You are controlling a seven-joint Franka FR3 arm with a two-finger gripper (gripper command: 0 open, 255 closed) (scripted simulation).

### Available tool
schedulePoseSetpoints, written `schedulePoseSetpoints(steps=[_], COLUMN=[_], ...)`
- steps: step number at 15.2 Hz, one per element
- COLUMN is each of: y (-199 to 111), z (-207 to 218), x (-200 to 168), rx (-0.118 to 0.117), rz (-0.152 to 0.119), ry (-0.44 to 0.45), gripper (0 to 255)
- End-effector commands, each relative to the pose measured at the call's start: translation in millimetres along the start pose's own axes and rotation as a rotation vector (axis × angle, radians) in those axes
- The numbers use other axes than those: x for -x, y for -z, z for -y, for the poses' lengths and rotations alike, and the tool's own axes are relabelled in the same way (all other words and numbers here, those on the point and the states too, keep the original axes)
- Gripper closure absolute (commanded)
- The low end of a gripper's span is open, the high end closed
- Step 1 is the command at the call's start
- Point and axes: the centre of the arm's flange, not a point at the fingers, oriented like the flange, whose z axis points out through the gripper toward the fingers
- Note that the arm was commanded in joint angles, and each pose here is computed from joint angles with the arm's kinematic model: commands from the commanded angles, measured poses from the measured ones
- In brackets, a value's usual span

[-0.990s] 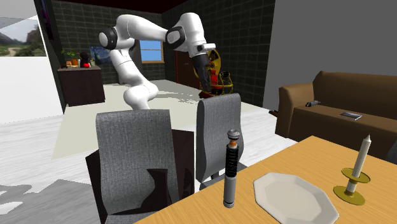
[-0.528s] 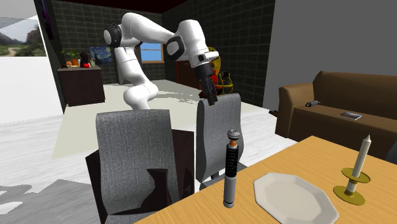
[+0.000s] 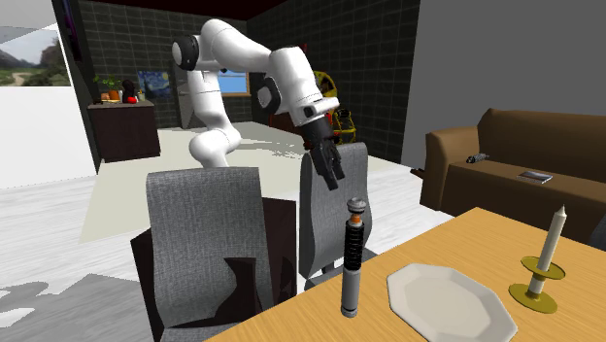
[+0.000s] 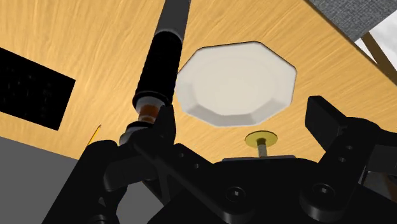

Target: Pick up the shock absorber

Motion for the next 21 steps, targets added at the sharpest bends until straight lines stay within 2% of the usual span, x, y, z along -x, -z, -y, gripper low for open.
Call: schedulePoseSetpoints(steps=[1,7,16,17,21], y=[-14.8,-58.1,-94.1,-94.5,-94.6], z=[-22.0,-81.5,-78.5,-78.6,-78.8], x=[-4.2,-13.1,4.0,4.0,3.7], rx=[0.0,-0.005,-0.005,-0.005,-0.005], rz=[-0.023,-0.08,-0.08,-0.08,-0.08], ry=[-0.018,-0.07,-0.07,-0.07,-0.07], gripper=[0,0,0,255,255])
